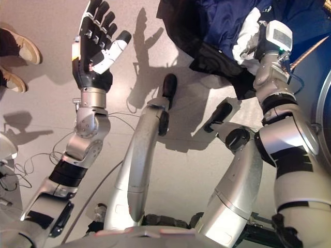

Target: Put the clothes in the basket into the washing machine.

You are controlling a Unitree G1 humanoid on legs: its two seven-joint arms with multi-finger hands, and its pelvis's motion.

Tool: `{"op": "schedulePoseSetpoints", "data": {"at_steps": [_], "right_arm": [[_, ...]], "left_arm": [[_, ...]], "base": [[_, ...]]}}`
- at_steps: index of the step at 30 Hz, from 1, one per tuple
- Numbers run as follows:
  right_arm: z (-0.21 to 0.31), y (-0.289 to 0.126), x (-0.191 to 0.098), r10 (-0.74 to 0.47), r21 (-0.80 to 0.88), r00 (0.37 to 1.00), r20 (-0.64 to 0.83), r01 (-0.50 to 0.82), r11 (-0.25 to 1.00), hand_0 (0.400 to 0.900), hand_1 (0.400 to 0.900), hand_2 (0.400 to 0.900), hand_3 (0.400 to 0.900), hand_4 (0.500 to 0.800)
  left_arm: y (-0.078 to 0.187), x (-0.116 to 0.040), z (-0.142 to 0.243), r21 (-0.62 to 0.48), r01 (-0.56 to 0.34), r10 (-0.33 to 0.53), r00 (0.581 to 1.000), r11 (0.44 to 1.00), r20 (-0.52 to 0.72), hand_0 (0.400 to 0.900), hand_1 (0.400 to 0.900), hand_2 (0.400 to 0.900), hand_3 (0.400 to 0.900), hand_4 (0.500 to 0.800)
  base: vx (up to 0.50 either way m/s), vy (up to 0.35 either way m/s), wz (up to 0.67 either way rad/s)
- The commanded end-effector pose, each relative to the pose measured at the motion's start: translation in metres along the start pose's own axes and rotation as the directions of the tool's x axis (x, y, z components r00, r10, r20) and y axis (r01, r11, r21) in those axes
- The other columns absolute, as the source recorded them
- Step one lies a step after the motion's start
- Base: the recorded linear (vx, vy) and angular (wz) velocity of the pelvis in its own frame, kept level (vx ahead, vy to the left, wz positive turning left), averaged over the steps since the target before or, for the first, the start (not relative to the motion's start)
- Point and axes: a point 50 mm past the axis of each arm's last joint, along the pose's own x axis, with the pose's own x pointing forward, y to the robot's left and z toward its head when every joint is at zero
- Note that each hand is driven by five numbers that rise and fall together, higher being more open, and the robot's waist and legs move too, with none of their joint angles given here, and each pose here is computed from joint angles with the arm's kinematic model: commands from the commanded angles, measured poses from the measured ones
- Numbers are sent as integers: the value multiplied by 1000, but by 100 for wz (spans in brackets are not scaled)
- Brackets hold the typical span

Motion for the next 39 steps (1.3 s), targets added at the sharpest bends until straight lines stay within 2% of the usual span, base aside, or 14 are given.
{"op": "schedulePoseSetpoints", "data": {"at_steps": [1,10,17,19,26,34,39], "right_arm": [[-23,48,-22,152,-92,988,-28,-154,984,400,400,400,400,500],[-17,48,-22,106,-1,994,-18,-106,994,400,400,400,400,500],[9,31,-17,-37,164,997,75,25,986,400,400,400,400,500],[25,19,-16,-114,243,983,142,77,967,400,400,400,400,500],[46,-2,-24,-262,373,933,247,158,914,400,400,400,400,500],[40,10,-45,-291,418,917,273,160,894,400,400,400,400,500],[25,28,-64,-297,500,930,216,156,852,400,400,400,400,500]], "left_arm": [[-3,-11,29,-126,-14,35,985,992,166,900,900,900,900,800],[0,-13,26,-108,-32,47,988,994,147,900,900,900,900,800],[11,-16,28,-74,-95,105,982,993,155,900,900,900,900,800],[13,-16,29,-62,-109,118,979,992,165,900,900,900,900,800],[19,-13,27,-25,-140,142,975,990,169,900,900,900,900,800],[27,-17,9,18,-193,190,977,981,95,900,900,900,900,800],[35,-25,-5,63,-216,215,976,974,29,900,900,900,900,800]], "base": [[0,0,0],[-3,2,-1],[-17,7,-6],[-33,-8,-9],[-28,-5,-6],[6,11,-1],[26,49,-8]]}}
